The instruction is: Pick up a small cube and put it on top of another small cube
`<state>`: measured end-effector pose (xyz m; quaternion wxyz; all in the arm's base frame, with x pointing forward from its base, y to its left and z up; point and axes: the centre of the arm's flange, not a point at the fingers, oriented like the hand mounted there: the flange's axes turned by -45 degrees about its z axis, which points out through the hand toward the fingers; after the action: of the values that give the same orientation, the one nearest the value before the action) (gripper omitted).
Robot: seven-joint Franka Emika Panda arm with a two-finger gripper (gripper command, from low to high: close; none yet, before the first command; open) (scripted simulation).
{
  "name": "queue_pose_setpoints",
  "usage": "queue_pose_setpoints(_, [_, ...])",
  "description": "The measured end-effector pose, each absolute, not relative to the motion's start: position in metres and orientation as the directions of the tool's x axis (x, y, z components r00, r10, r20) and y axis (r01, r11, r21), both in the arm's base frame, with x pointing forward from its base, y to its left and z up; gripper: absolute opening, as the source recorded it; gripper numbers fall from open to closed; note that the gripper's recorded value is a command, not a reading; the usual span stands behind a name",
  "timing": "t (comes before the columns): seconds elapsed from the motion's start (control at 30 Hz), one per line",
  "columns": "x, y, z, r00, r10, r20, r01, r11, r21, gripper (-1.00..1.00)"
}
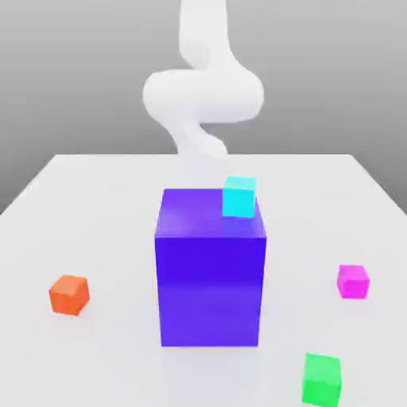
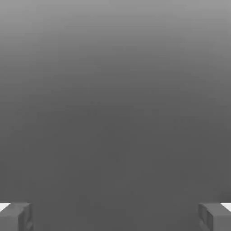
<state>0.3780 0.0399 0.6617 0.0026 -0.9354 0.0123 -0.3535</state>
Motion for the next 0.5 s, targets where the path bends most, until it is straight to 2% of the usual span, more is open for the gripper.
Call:
queue_pose_setpoints(0.1, [0.408,0.093,0.588,0.815,-0.036,0.579,-0.034,-0.999,-0.015,0.00])
queue_pose_setpoints(0.23, [0.418,0.156,0.491,0.881,-0.044,0.470,-0.044,-0.999,-0.012,0.00])
queue_pose_setpoints(0.37, [0.399,0.209,0.396,0.933,-0.048,0.357,-0.048,-0.999,-0.009,0.00])
queue_pose_setpoints(0.5, [0.356,0.253,0.309,0.971,-0.049,0.235,-0.049,-0.999,-0.005,0.00])
